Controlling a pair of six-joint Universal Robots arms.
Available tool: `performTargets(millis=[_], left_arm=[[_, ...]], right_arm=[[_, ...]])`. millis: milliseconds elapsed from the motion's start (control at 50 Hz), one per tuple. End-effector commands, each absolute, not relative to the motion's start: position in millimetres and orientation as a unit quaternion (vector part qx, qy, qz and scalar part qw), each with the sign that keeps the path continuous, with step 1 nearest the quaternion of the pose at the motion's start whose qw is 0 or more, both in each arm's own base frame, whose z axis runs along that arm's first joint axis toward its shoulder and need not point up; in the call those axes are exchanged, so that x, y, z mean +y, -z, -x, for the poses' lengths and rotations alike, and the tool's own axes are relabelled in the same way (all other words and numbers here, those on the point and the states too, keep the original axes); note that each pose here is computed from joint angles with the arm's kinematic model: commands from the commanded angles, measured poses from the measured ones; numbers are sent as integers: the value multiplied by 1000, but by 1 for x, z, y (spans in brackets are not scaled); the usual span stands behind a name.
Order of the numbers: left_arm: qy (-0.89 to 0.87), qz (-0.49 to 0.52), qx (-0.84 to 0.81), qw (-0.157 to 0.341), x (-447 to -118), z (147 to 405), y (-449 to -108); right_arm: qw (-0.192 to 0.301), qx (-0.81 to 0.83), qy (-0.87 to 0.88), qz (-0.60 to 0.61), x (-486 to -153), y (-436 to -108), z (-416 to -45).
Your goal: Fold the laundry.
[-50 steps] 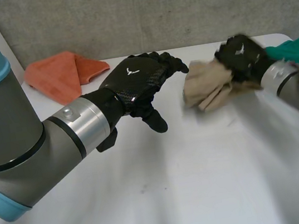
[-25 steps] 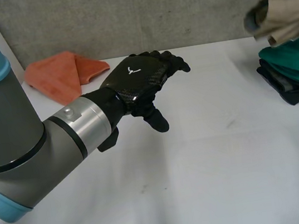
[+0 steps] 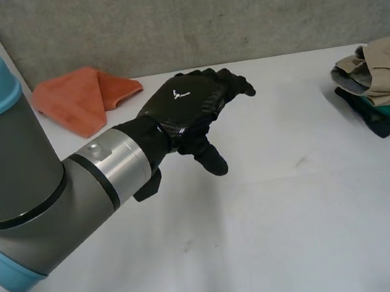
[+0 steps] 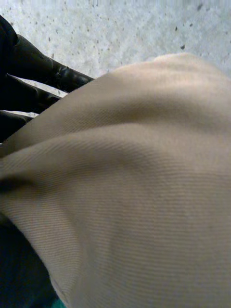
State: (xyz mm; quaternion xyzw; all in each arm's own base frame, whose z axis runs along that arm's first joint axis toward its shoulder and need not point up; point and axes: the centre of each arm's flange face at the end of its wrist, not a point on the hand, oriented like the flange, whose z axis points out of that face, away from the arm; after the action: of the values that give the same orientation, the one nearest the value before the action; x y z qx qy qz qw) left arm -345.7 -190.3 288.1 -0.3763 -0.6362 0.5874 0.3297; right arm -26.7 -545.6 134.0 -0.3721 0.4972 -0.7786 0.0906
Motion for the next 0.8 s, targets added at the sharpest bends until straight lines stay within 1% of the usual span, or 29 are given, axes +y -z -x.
performTargets(millis=[20,120,140,220,280,360,440,460,520,540,560,620,680,740,760,800], left_arm=[[-593,375,-632,329,-190,348,-292],[-591,378,-631,332,-187,350,-291],[-590,378,-632,332,-187,350,-290],[-585,378,-635,334,-185,350,-288],[-582,378,-638,334,-185,350,-286],[-582,378,-638,334,-185,350,-285],[-586,377,-634,335,-184,350,-289],[-587,377,-633,336,-184,350,-290],[-588,378,-630,339,-181,350,-293],[-588,379,-628,340,-179,351,-294],[-589,382,-625,343,-176,352,-296],[-590,385,-619,347,-171,353,-299],[-592,386,-616,349,-167,353,-302],[-596,386,-612,349,-166,352,-306],[-597,386,-611,349,-165,351,-307],[-601,385,-607,350,-163,350,-311]], right_arm=[[79,485,790,366,-545,-160,22],[70,465,797,378,-550,-165,18],[72,469,796,377,-551,-155,18],[83,482,789,372,-551,-135,20],[87,488,787,368,-550,-129,21],[88,507,784,347,-544,-125,31],[72,520,792,312,-533,-151,41],[56,525,797,292,-527,-162,46],[21,531,808,254,-518,-177,62],[0,532,812,240,-511,-190,72],[-12,530,814,238,-508,-198,76],[-29,536,812,227,-496,-215,90],[-34,553,804,213,-488,-221,101],[-67,568,794,204,-479,-233,120],[-95,572,789,202,-476,-238,130],[-129,571,785,204,-474,-246,139]])
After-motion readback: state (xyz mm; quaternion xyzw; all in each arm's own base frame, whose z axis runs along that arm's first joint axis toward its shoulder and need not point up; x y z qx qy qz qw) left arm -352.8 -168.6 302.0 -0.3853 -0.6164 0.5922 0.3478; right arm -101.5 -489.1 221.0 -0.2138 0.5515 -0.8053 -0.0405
